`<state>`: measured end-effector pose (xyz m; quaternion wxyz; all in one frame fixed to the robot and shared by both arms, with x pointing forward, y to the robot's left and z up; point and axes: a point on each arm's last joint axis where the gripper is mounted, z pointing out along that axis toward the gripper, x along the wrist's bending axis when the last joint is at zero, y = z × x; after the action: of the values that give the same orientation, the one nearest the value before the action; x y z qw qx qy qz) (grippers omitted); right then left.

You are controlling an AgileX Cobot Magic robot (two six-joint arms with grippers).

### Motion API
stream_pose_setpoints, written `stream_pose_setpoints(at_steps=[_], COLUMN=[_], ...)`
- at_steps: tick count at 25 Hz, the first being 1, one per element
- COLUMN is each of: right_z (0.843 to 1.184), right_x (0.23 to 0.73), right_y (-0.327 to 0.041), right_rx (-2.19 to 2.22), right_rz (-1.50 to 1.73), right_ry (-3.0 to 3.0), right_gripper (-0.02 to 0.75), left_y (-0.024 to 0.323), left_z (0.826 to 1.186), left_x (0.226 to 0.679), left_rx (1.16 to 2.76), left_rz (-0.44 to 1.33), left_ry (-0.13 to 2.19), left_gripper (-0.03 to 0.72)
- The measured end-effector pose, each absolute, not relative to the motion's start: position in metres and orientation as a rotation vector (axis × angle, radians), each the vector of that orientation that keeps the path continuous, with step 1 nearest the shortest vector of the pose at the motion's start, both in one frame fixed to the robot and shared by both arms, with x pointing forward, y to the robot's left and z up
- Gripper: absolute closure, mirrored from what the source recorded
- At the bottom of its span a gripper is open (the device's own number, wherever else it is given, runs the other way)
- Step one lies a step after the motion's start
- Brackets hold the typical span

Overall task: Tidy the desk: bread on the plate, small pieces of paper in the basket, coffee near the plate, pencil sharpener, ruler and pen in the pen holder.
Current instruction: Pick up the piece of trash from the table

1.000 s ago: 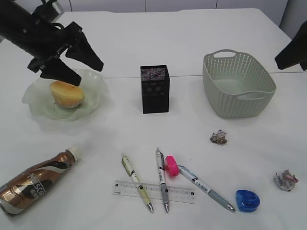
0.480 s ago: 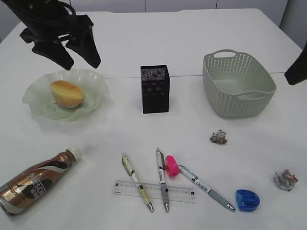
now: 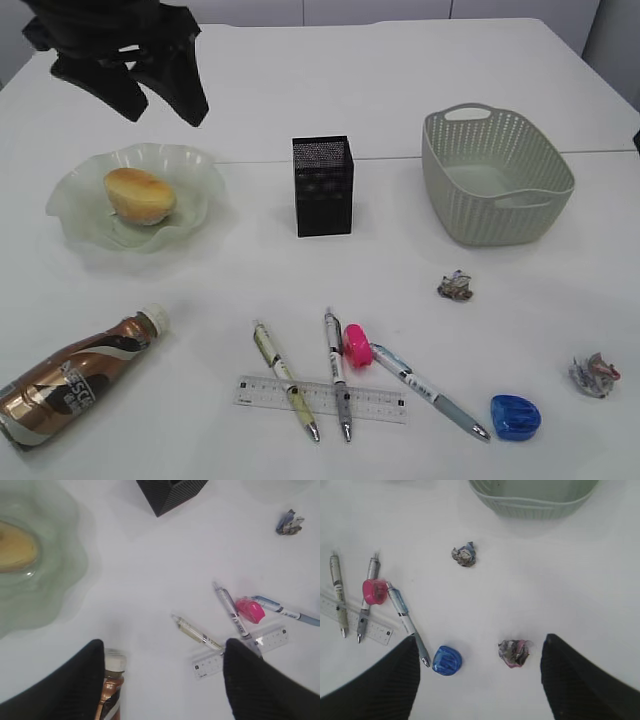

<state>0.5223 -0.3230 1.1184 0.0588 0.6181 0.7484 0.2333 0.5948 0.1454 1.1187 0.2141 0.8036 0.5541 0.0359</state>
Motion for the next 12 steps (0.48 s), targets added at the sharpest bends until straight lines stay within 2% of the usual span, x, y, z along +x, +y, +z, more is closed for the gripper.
stream_pose_setpoints(at_steps=[8,12], right_z=[1.135,1.124], right_x=[0.500,0.479], right_y=[-0.322,-0.321], right_rx=[1.948,1.997], right_rz=[0.707,0.641], right_ry=[2.140,2.128], right_gripper=[0.157,0.157], left_y=[0.170,0.182], left_z=[1.126,1.128], left_x=[0.542,0.516], left_rx=[2.263,2.273], left_rz=[0.135,0.158], left_ry=[1.586,1.598], left_gripper=[0.154,0.154])
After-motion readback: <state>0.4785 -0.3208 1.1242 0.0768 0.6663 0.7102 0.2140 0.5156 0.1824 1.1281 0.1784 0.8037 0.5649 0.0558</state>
